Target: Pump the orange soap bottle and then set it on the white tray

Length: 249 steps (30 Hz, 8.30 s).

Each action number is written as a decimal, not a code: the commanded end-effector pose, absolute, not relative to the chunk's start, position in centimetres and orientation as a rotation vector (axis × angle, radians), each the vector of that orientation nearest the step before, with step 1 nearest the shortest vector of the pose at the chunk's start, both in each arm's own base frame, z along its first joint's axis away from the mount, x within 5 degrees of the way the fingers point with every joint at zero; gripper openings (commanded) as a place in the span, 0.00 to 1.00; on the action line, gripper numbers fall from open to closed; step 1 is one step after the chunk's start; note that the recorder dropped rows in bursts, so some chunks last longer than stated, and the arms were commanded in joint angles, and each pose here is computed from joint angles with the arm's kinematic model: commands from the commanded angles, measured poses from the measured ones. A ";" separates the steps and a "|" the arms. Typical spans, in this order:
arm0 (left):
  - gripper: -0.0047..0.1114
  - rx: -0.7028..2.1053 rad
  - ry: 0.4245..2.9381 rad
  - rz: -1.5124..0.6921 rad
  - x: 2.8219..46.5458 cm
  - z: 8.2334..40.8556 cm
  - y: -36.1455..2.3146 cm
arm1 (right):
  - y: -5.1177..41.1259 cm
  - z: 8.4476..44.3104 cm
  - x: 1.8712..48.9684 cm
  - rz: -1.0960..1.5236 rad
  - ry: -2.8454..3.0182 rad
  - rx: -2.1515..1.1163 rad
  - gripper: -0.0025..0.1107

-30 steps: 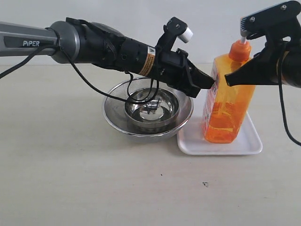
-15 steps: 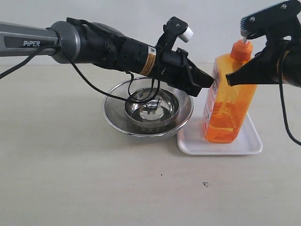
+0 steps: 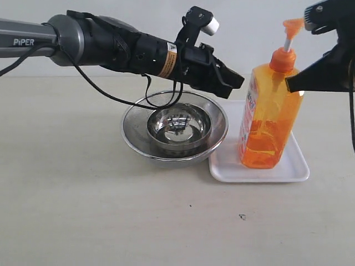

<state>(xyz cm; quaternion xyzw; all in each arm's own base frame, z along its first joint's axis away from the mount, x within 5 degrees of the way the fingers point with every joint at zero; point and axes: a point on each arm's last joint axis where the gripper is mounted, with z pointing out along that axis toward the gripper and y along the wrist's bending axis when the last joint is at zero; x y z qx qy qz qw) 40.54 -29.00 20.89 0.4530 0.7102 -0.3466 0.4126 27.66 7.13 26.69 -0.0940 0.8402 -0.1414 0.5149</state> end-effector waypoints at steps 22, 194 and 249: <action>0.08 0.776 1.813 -0.280 30.1 30.3 -16.5 | 3.7 30.3 12.9 0.133 1.678 -0.226 0.02; 0.08 0.137 1.365 0.022 6.0 27.8 -0.7 | 0.6 18.4 5.3 0.081 1.811 -0.081 0.02; 0.08 0.006 1.776 -0.073 5.4 18.7 -0.4 | 0.6 18.4 5.3 0.083 1.811 -0.080 0.02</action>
